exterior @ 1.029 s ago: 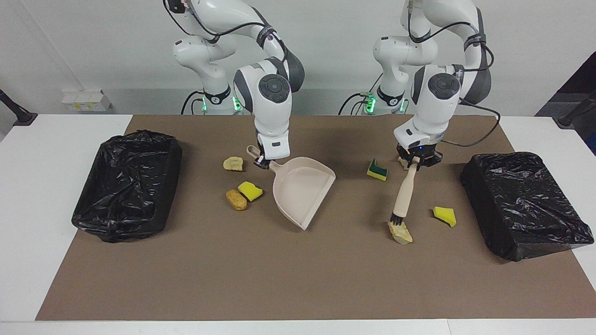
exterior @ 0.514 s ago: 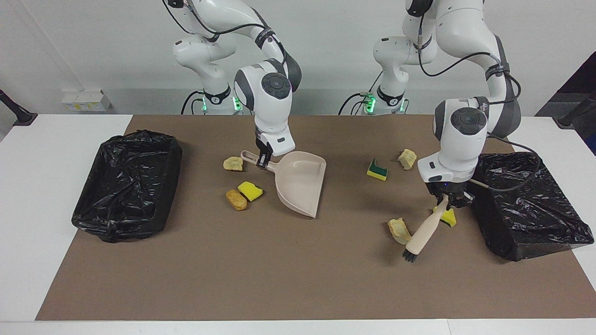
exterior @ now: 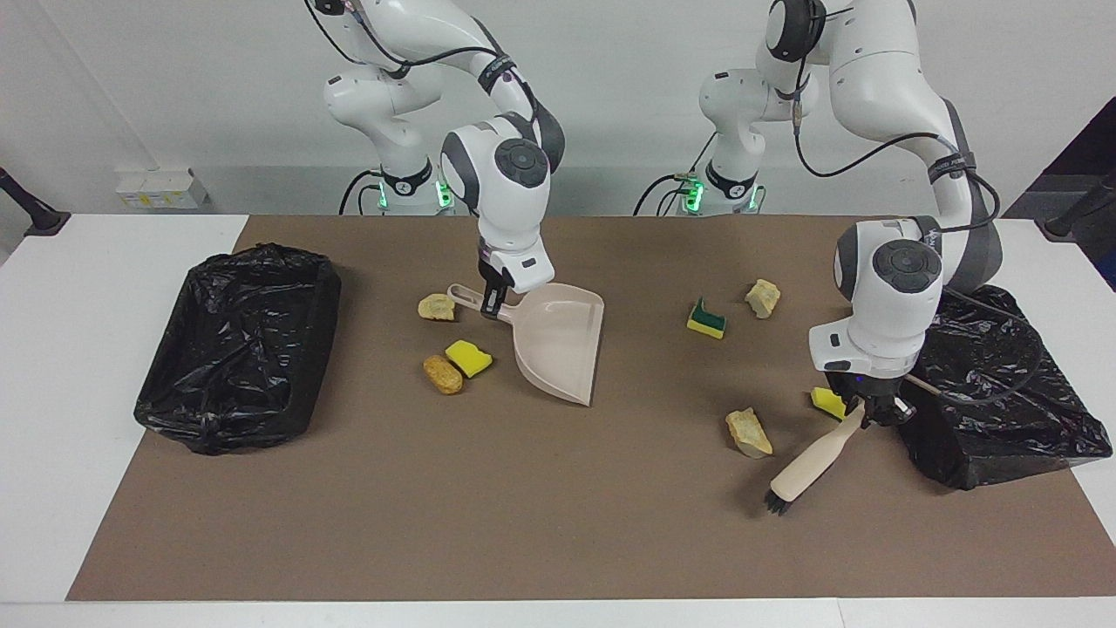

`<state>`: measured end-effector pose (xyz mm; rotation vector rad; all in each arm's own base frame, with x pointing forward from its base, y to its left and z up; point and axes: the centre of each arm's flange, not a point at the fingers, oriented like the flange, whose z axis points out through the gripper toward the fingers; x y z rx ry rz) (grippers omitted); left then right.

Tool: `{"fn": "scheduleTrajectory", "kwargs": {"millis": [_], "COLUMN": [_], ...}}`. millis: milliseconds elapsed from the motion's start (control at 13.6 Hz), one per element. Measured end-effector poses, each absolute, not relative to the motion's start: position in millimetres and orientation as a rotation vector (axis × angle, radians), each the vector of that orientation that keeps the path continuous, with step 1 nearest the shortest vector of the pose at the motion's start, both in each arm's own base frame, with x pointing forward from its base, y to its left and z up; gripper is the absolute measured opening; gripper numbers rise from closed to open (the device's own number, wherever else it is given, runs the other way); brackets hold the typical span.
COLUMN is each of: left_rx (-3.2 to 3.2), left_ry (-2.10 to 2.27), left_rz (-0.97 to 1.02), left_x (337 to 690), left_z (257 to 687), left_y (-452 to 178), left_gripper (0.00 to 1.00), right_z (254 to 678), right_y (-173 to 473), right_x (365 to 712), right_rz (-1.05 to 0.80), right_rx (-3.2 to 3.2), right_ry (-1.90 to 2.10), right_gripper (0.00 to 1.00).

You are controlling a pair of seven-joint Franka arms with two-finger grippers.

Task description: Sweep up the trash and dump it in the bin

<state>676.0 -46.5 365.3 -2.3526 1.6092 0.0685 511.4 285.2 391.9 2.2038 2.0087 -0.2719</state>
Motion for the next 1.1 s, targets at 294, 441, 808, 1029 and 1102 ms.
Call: {"fn": "scheduleTrajectory", "kwargs": {"millis": [294, 441, 808, 1029, 1102], "left_rx": [-2.321, -2.331, -2.346, -2.446, -2.486], "left_ry": [1.698, 1.704, 1.707, 1.592, 1.528], "left_rz": [0.162, 0.248, 0.411, 0.395, 0.367], "left_x": [644.1, 616.8, 552.9, 525.1, 522.3], "left_z": [350.3, 354.5, 388.2, 415.0, 424.5], "left_y": [-45.4, -42.4, -58.9, -67.0, -63.5], "left_gripper": [0.26, 0.26, 0.26, 0.26, 0.26], "right_z": [390.7, 390.6, 389.3, 388.5, 388.4], "right_y": [284.5, 283.9, 279.6, 279.7, 280.2], "right_x": [509.3, 509.4, 514.3, 513.8, 513.2], "right_rz": [-0.282, -0.282, -0.252, -0.253, -0.254], "right_rx": [2.161, 2.156, 2.086, 2.085, 2.083], "right_ry": [2.046, 2.051, 2.131, 2.132, 2.133], "right_gripper": [0.33, 0.33, 0.33, 0.33, 0.33]}}
